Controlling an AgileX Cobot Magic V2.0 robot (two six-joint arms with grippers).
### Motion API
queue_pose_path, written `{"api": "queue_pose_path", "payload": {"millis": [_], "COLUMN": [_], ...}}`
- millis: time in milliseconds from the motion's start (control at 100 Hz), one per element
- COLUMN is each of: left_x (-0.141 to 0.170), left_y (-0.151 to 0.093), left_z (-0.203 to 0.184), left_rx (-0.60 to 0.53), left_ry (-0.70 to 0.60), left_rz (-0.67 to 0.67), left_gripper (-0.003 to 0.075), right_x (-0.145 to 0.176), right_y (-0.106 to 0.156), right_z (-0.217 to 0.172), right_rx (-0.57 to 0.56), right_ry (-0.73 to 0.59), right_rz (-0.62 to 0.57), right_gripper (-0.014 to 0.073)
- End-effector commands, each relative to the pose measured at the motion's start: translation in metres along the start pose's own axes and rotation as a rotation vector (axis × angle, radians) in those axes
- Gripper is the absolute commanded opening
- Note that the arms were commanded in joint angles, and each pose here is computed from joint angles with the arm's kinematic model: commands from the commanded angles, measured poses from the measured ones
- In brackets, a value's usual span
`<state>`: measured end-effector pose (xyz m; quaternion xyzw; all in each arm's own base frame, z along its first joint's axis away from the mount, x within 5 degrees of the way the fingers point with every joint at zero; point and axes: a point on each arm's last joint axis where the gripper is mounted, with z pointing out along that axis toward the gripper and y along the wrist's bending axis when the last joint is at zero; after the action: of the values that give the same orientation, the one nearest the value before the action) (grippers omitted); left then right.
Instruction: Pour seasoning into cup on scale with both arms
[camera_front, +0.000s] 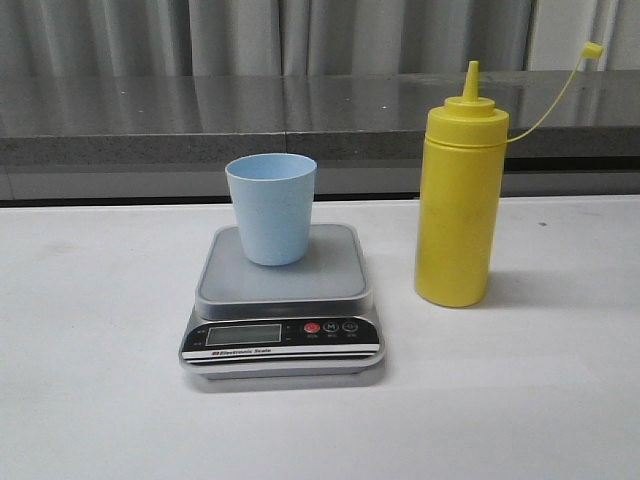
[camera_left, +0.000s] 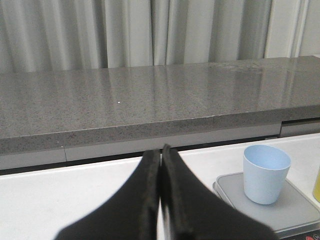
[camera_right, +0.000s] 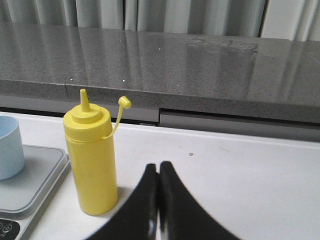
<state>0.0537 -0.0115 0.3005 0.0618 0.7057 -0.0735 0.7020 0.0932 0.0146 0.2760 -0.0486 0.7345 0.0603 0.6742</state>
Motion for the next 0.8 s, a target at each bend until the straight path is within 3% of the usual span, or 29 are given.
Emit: {"api": "queue_pose_path", "payload": {"millis": [0,220,640,790], "left_x": [-0.015,-0.015,-0.015,-0.015], "left_y": [0.000,0.000,0.000,0.000], "left_z": [-0.001,-0.001,-0.001,-0.001], "left_rx": [-0.007,-0.007,-0.007,-0.007], "left_ry": [-0.095,-0.095,-0.095,-0.095], "left_rz": [-0.002,-0.002,-0.002,-0.002], "left_gripper": [-0.0020,-0.0020,-0.0020,-0.0020], "right_x": [-0.016,0.004,0.046,0.055], "right_y": [-0.001,-0.001,-0.003,-0.006], "right_z": [-0.001,-0.010,-0.042,-0.039], "right_rx": [0.011,0.011,0.050,0.083], "right_ry": [-0.111,-0.114,-0.262,-0.212], "right_rz": [-0.018,-0.036,-0.060,-0.054], "right_gripper": [-0.0067,-0.0067,-0.0067,-0.0067]}}
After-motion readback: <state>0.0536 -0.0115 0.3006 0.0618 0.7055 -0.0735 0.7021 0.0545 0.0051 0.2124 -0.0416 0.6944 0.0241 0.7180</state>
